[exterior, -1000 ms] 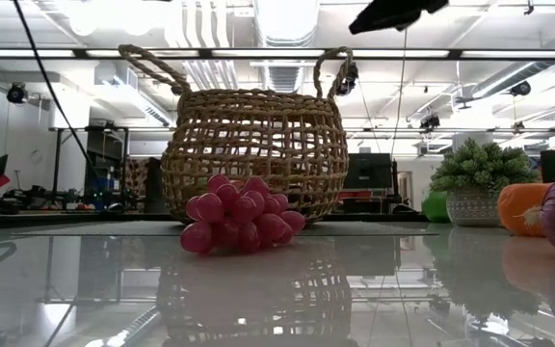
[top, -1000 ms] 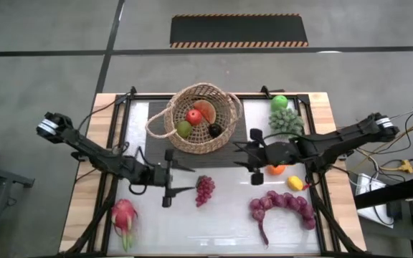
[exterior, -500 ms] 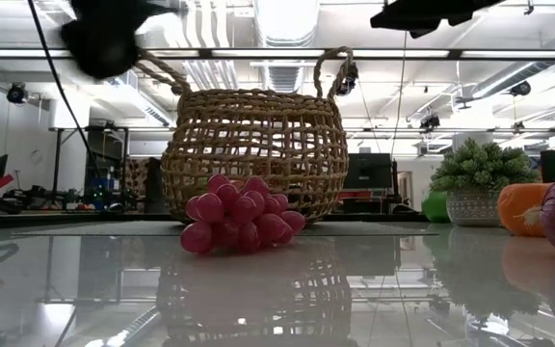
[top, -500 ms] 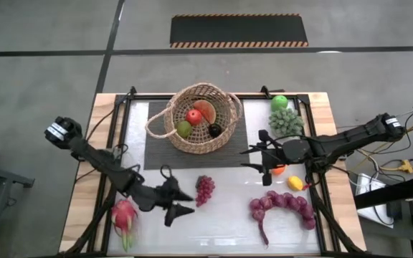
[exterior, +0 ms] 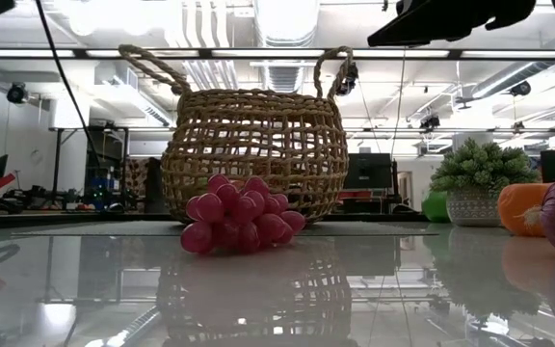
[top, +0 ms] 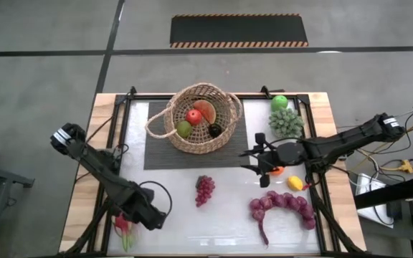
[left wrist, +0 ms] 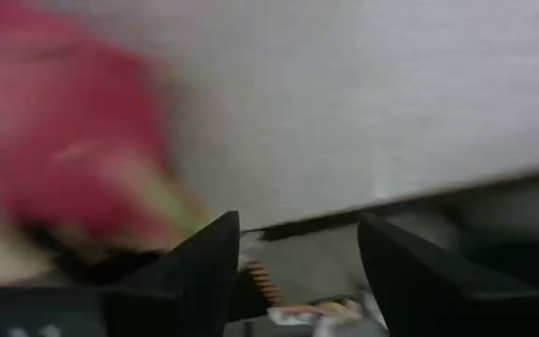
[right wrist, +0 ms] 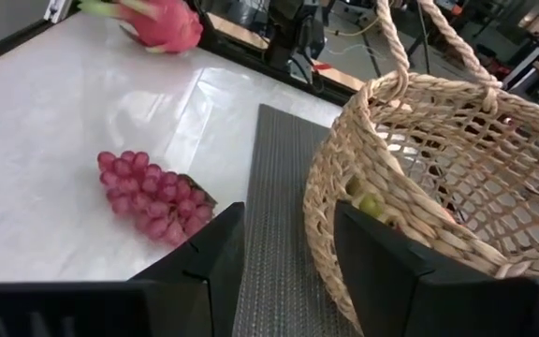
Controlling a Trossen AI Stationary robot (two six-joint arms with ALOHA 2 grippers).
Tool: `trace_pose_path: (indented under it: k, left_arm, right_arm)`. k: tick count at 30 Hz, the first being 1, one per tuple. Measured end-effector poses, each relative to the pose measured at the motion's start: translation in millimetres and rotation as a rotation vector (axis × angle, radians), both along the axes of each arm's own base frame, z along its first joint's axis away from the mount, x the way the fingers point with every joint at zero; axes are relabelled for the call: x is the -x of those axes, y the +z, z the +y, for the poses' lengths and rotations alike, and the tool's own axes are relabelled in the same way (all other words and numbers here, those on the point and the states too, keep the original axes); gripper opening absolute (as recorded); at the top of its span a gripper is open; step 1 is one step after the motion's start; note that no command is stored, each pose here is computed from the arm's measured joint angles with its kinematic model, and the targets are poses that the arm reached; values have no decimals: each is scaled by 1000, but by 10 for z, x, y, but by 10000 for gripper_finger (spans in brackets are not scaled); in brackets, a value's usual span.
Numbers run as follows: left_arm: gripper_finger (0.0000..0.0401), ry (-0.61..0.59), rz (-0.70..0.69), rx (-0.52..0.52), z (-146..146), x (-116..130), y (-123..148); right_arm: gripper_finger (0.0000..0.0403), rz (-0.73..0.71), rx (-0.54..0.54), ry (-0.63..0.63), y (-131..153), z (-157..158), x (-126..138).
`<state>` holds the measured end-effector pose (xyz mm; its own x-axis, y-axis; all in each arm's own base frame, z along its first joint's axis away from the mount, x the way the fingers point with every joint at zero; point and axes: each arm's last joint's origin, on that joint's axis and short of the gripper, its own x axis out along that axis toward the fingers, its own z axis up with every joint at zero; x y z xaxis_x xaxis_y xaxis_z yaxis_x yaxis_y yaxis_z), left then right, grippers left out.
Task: Build produce basket
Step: Put the dragon fruit into the basket
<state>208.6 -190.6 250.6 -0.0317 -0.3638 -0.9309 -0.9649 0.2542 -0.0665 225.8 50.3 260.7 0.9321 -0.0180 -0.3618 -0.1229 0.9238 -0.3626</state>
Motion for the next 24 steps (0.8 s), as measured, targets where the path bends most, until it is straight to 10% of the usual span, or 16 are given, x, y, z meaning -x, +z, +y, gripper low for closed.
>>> trace_pose_path:
  k: [8,24]
  left_arm:
    - [210,-6,221,-47,-102,61,-51]
    - [362,-22,336,-191,-25,250,-111]
  right_arm:
    - [146,-2,7,1,1,0,0]
    - [146,23,21,4,-25,-2,6]
